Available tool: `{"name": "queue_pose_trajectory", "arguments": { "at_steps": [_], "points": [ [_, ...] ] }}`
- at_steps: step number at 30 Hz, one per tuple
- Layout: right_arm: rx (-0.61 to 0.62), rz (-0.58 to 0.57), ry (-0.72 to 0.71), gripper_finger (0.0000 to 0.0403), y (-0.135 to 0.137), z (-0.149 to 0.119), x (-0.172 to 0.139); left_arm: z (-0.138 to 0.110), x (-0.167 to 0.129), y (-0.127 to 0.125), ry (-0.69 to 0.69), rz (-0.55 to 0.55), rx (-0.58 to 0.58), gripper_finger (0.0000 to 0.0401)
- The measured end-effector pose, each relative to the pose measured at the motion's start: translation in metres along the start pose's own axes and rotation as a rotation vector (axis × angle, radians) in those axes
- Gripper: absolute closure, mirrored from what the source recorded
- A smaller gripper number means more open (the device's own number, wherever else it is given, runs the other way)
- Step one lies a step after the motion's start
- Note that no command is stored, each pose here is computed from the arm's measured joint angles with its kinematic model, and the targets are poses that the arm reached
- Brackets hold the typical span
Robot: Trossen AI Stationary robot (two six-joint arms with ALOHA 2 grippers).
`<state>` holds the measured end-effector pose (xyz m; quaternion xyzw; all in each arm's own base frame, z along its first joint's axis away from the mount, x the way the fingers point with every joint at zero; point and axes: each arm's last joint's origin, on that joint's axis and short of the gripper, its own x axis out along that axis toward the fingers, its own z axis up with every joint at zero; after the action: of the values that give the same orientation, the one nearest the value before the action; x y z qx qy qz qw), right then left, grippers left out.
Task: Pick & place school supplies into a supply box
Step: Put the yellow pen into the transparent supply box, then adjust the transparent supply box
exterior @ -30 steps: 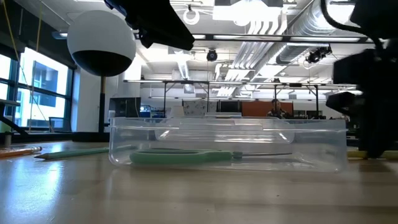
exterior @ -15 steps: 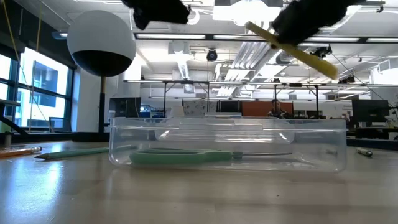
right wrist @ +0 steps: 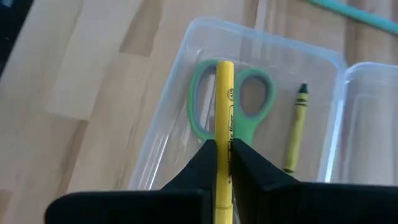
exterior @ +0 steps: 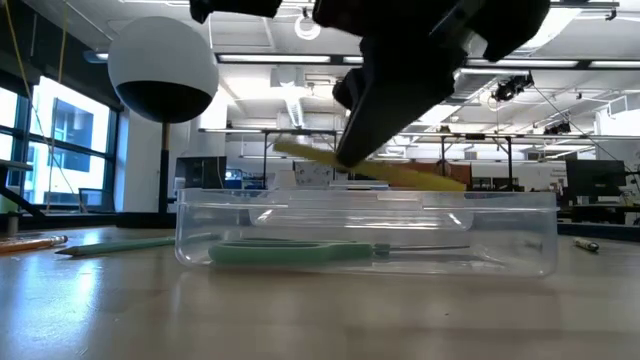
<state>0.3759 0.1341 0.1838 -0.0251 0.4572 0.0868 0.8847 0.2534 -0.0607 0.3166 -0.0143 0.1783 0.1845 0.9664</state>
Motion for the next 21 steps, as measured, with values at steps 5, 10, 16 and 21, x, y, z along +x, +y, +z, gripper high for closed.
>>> {"name": "queue_pose_trajectory", "arguments": {
  "at_steps": [5, 10, 16, 21],
  "points": [
    [0.065, -0.022, 0.074, 0.0381, -0.005, -0.009, 0.02, -0.004, 0.003, -0.002, 0.037, -0.029, 0.004, 0.0265],
    [0.108, -0.053, 0.091, 0.0363, -0.012, -0.011, 0.023, -0.005, 0.002, -0.002, 0.047, -0.033, -0.005, 0.0265],
    [0.097, -0.111, 0.136, 0.0336, -0.024, -0.014, 0.023, -0.005, 0.002, -0.002, 0.045, -0.034, -0.007, 0.0265],
    [0.094, -0.139, 0.161, 0.0321, -0.031, -0.016, 0.023, -0.005, 0.002, -0.002, 0.044, -0.034, -0.008, 0.0265]
  ]
}}
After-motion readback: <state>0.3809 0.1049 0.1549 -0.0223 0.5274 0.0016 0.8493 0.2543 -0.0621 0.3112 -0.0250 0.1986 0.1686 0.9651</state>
